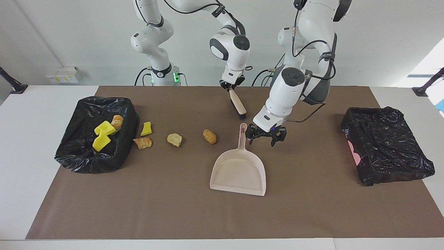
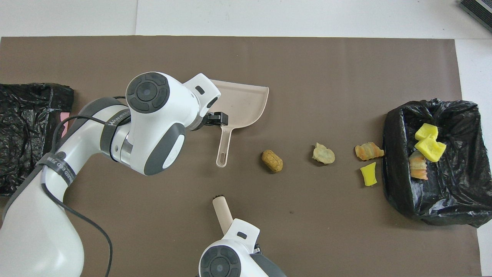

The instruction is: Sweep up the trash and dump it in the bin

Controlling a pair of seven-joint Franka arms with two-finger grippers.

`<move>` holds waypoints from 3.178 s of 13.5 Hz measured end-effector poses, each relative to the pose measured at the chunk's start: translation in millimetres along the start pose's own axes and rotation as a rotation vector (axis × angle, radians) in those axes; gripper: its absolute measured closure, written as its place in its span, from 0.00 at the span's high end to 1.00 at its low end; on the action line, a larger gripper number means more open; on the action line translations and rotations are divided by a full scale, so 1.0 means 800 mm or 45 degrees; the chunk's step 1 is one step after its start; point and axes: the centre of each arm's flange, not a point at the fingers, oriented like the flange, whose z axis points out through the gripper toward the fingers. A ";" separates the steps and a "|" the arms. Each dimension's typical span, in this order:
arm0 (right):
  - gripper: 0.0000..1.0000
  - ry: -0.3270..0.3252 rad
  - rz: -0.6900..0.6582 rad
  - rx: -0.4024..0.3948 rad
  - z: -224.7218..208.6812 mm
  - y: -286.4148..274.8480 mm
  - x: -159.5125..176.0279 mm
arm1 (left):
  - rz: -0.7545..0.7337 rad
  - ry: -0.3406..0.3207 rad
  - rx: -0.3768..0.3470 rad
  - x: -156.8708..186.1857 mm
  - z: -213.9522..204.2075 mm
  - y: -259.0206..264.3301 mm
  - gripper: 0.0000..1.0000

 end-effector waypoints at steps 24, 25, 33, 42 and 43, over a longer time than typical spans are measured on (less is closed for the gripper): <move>0.26 -0.110 0.506 -0.156 -0.081 0.488 0.074 | 0.615 -0.125 0.049 0.034 -0.075 -0.099 0.31; 0.26 -0.159 0.507 -0.169 -0.076 0.491 0.064 | 0.667 -0.128 0.042 0.044 -0.076 -0.114 0.31; 0.26 -0.314 0.573 -0.257 -0.039 0.517 0.026 | 1.163 -0.186 0.103 0.064 -0.072 -0.178 0.31; 0.26 -0.307 0.726 -0.286 0.008 0.510 0.054 | 1.486 -0.411 0.007 0.029 -0.046 -0.164 0.31; 0.26 -0.310 0.723 -0.293 0.011 0.510 0.055 | 1.494 -0.423 0.005 0.023 -0.043 -0.159 0.31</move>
